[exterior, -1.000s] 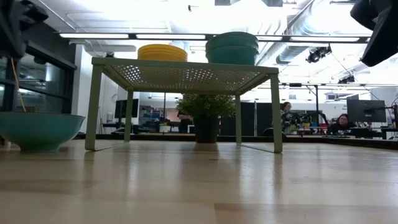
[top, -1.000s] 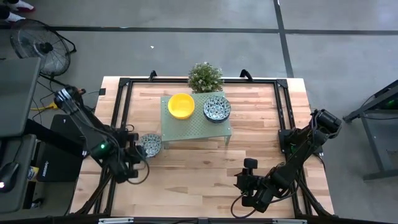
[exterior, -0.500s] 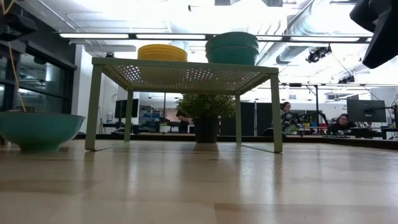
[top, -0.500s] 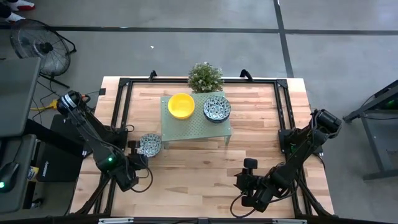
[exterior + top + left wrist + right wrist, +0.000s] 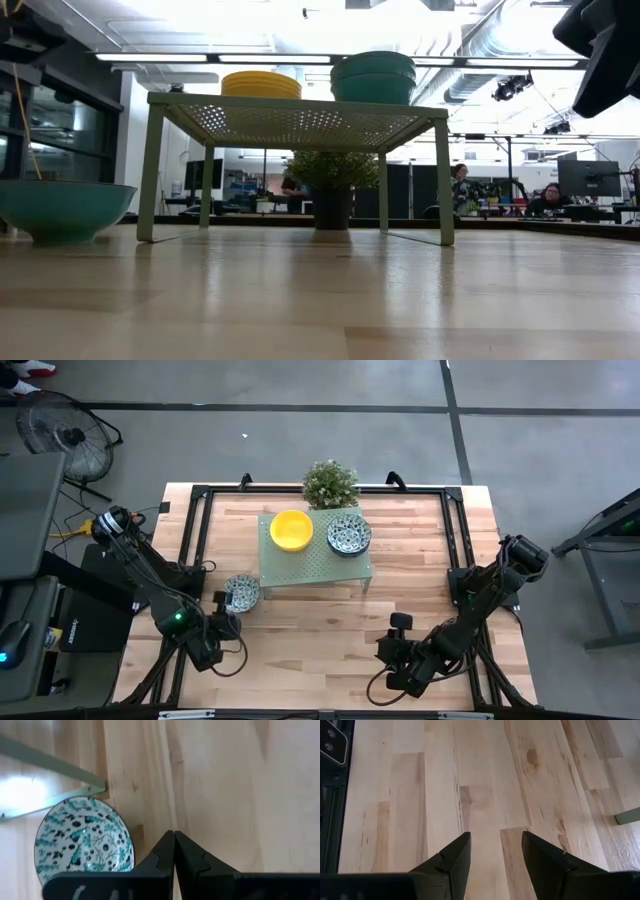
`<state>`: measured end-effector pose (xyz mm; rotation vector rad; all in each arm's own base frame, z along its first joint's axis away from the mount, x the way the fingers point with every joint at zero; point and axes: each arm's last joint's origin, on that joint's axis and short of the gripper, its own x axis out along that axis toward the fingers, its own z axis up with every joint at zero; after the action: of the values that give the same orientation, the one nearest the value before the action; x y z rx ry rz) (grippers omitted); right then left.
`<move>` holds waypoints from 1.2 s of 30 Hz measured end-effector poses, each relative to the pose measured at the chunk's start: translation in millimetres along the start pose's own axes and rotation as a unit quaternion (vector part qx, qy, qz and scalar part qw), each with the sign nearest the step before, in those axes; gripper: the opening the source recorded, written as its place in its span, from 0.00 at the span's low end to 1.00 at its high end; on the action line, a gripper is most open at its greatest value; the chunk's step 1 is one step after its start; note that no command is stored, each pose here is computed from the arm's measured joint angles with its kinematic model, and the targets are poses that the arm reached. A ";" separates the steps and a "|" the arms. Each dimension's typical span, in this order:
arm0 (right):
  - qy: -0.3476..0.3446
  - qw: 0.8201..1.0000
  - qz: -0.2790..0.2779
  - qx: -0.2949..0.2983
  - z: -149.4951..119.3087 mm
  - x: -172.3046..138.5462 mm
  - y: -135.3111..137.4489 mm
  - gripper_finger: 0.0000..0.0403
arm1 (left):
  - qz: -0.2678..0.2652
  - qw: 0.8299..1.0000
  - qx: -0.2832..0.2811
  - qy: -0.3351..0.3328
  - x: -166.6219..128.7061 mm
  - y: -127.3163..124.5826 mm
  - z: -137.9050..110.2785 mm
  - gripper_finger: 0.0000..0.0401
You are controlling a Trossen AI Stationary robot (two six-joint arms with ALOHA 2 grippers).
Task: Pick & Place Mini bowls
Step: Stack the blue patterned bowl on top of the blue patterned bowl on the shelf
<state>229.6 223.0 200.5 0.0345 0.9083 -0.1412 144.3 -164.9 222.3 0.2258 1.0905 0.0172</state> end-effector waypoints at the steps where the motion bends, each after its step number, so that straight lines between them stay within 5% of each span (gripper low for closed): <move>1: 0.000 1.000 0.000 0.000 0.0 0.0 0.0 0.41 | -0.002 1.000 0.006 -0.002 0.0 -0.5 0.5 0.00; 18: 0.010 1.000 0.009 0.001 -0.7 -0.1 0.6 0.41 | -0.021 0.998 0.054 -0.031 -0.3 -5.0 6.1 0.01; 26: 0.021 0.999 0.017 0.018 -1.4 -0.1 0.9 0.41 | -0.021 0.998 0.056 -0.031 -0.3 -4.9 6.0 0.17; 36: 0.030 0.998 0.023 0.042 -2.0 -0.2 1.4 0.41 | -0.010 0.989 0.141 -0.040 -0.2 -4.7 6.8 0.36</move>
<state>228.2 224.5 199.4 0.1378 0.9598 -0.1357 149.8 -170.7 224.6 0.4656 1.0139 -0.1627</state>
